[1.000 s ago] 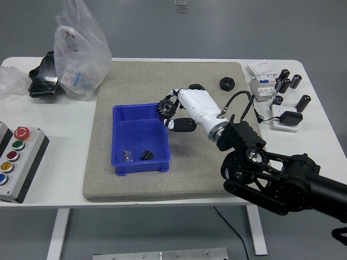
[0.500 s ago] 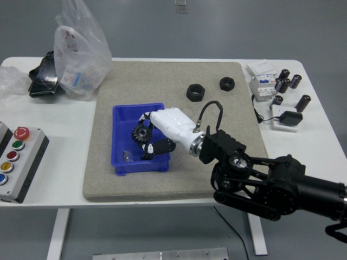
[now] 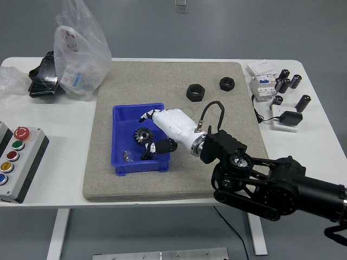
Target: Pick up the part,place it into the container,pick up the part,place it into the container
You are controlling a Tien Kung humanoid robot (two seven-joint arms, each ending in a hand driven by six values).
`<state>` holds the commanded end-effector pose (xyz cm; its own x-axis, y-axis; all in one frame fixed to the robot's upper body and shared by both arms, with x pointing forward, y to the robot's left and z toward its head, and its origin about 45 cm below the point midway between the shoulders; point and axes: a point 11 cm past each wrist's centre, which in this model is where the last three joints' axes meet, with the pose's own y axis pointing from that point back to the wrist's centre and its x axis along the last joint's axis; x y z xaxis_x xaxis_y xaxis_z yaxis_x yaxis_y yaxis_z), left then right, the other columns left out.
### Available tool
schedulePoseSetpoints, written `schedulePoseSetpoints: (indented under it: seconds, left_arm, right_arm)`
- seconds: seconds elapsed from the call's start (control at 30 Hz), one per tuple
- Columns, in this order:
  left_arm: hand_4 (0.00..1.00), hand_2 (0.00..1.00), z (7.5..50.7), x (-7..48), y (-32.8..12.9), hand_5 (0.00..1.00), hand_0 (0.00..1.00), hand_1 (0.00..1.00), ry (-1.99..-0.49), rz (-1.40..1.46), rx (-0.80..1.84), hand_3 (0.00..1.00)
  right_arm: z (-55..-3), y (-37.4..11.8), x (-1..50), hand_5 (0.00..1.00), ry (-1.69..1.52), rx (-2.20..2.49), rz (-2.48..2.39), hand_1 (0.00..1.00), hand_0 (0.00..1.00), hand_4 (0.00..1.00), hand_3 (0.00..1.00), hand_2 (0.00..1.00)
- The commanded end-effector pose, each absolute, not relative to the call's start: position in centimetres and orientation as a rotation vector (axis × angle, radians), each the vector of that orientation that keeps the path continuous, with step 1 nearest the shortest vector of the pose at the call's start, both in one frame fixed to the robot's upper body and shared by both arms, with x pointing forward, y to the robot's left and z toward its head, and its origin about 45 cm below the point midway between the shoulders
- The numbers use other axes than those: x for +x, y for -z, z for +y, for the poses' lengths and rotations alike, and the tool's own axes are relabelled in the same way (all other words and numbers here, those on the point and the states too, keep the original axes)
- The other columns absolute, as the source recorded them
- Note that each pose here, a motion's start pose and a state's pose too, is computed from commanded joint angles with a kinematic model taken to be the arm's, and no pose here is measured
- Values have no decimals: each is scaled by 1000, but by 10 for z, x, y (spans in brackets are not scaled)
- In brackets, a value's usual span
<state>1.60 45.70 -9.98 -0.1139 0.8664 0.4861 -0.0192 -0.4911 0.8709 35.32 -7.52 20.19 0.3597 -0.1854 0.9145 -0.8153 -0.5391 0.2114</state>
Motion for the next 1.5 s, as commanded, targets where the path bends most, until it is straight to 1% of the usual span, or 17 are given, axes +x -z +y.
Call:
schedulePoseSetpoints:
  seconds: [0.03,0.07,0.23,0.3,0.43,0.47,0.63,0.67,0.77,1.03,1.07,1.23,1.27,1.43,1.47,1.5]
  left_arm:
    - [697,553,457,16,100,288,633,565,-1684,965,1485,612]
    - [696,553,457,16,100,289,633,565,-1683,965,1485,613]
    - [696,553,457,17,100,289,633,565,-1685,964,1483,613]
    - [696,553,457,17,100,286,632,564,-1685,964,1482,613]
    - [696,553,456,16,100,286,632,564,-1684,968,1481,613]
    - [695,553,455,15,100,284,632,565,-1684,970,1482,612]
    - [695,553,455,14,101,284,632,565,-1684,974,1482,612]
    - [695,553,455,14,101,282,632,565,-1685,974,1481,613]
    - [695,553,455,14,101,282,632,565,-1684,975,1481,613]
    - [695,553,454,14,101,284,632,565,-1683,976,1480,612]
    - [695,552,454,14,101,283,632,565,-1683,976,1480,612]
    - [695,552,454,15,101,283,632,565,-1681,970,1480,612]
    - [695,552,455,15,101,283,632,565,-1681,968,1478,612]
    - [695,552,455,14,101,283,632,565,-1685,967,1474,612]
    - [695,553,455,14,101,284,632,565,-1686,967,1473,612]
    - [695,553,456,14,101,284,632,565,-1687,967,1473,612]
  right_arm:
    - [-76,-203,354,264,-1186,1945,-873,754,548,610,791,808]
    - [-76,-203,354,267,-1186,1944,-877,752,548,645,793,800]
    - [-80,-208,357,267,-1183,1948,-920,752,548,645,793,800]
    - [-87,-215,362,267,-1174,1947,-979,736,538,649,782,780]
    - [-120,-222,376,267,-1116,1904,-1154,736,538,649,782,780]
    - [-130,-222,381,289,-1095,1886,-1196,691,504,665,736,734]
    - [-182,-208,395,289,-954,1805,-1372,691,504,665,736,734]
    - [-191,-204,395,300,-923,1799,-1399,682,504,665,719,721]
    - [-210,-193,389,300,-827,1821,-1491,682,504,665,719,721]
    - [-225,-175,366,298,-556,1972,-1750,676,511,662,708,712]
    - [-227,-172,363,308,-514,1993,-1779,676,559,674,703,703]
    - [-243,-158,348,308,-284,2129,-1892,676,559,674,703,703]
    - [-246,-155,344,360,-241,2155,-1913,686,656,695,691,711]
    - [-266,-153,327,360,-49,2231,-2100,686,656,695,691,711]
    - [-272,-154,323,415,-21,2232,-2153,693,692,712,686,714]
    - [-278,-155,320,415,-3,2230,-2194,693,692,712,686,714]
